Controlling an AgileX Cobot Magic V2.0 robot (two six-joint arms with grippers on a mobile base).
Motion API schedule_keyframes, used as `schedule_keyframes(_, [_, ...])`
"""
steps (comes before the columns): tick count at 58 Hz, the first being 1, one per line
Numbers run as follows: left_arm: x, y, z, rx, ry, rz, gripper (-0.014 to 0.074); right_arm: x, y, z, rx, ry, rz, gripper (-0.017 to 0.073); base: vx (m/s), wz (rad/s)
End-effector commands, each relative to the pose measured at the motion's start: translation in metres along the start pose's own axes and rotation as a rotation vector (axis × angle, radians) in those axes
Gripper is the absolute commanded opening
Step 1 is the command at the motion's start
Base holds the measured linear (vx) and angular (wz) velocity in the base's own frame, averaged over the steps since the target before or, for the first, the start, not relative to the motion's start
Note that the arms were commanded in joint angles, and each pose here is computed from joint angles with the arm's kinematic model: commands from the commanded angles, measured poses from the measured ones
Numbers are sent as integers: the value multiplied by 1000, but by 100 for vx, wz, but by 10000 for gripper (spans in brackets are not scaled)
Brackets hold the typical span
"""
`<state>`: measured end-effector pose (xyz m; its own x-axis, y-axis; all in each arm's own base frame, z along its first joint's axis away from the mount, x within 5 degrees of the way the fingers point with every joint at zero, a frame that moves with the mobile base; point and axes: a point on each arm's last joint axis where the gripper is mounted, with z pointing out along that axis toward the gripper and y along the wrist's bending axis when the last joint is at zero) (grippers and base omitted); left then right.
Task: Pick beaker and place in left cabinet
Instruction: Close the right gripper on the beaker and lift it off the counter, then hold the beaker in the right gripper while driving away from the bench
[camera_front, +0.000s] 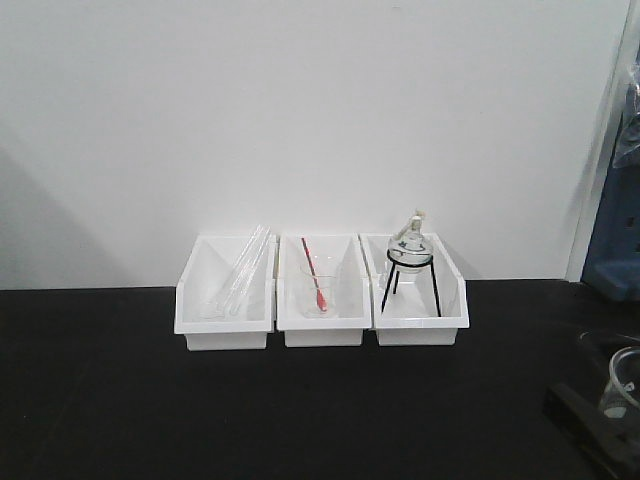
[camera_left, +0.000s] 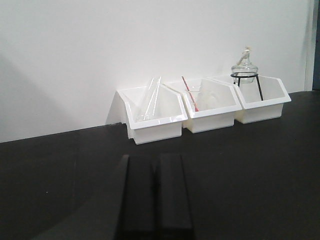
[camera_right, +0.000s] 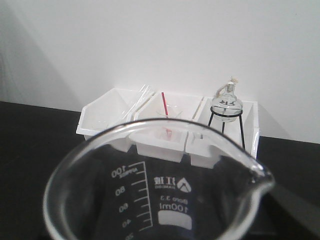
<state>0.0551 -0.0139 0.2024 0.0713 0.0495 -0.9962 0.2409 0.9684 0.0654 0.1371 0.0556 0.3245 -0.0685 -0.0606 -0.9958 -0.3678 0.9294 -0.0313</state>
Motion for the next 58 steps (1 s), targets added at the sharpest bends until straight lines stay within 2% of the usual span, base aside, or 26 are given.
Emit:
schedule_keyframes(1, [-3, 0, -1, -3, -86, -11, 1, -11, -1, -2, 10, -35, -11, -4, -1, 3])
schedule_keyframes(27, [-3, 0, -1, -3, -86, -11, 1, -11, -1, -2, 10, -35, -11, -4, -3, 16])
schedule_keyframes(58, [-3, 0, -1, -3, -86, -11, 1, -11, -1, -2, 10, -35, -11, -4, -8, 45])
